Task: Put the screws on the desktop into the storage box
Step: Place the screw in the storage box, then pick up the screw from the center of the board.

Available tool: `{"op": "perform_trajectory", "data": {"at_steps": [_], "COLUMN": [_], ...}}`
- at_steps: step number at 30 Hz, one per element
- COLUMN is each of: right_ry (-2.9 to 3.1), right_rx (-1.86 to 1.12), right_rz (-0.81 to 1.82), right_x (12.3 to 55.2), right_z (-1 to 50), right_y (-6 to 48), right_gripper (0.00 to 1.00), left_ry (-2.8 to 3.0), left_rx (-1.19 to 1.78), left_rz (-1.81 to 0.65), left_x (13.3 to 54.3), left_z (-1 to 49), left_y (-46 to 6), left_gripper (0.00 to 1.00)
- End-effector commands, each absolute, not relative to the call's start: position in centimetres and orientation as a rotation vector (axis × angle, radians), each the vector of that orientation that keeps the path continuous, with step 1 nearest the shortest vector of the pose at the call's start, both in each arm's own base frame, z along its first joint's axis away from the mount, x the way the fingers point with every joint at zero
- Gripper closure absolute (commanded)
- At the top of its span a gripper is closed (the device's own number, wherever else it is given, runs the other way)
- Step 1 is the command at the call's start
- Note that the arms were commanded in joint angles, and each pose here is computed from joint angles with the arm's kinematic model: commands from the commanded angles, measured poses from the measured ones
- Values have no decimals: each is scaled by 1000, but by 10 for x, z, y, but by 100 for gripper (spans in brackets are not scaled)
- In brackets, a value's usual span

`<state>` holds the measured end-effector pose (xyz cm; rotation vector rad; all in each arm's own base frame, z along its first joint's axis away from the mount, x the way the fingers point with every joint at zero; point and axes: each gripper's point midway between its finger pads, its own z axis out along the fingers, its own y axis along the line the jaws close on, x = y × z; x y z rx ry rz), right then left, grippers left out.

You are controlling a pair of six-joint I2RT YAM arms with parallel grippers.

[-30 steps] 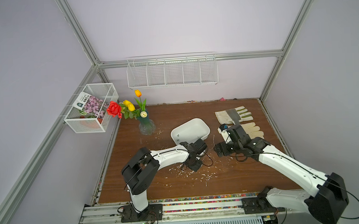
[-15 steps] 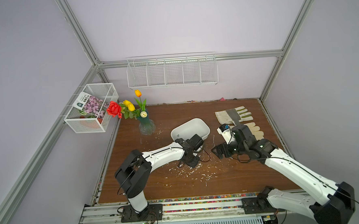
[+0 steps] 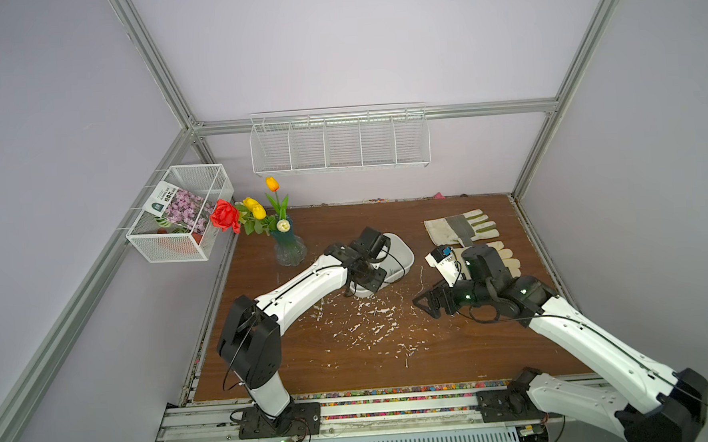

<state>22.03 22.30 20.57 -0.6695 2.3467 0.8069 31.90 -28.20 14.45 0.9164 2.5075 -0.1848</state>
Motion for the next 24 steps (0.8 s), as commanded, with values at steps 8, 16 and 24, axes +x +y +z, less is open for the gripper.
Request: {"op": "perform_trajectory", "data": {"at_steps": [8,16,24], "right_ry": [2451,2606,2753], "right_rx": [-719,-790,-881], "right_rz": [681,378,252], "right_x": [217,205,175], "right_z": [180,132,82], "right_y": [223,228,237], "right_gripper": [4,25,48], "left_ry": [2502,2516,2411], "left_rx": [901,757,677], "left_rz": [-171,-349,-537], "left_x": [330,287,246], "left_z": [158,176,200], "left_y": [-264,-235,-220], "left_gripper": [14,0,0]}}
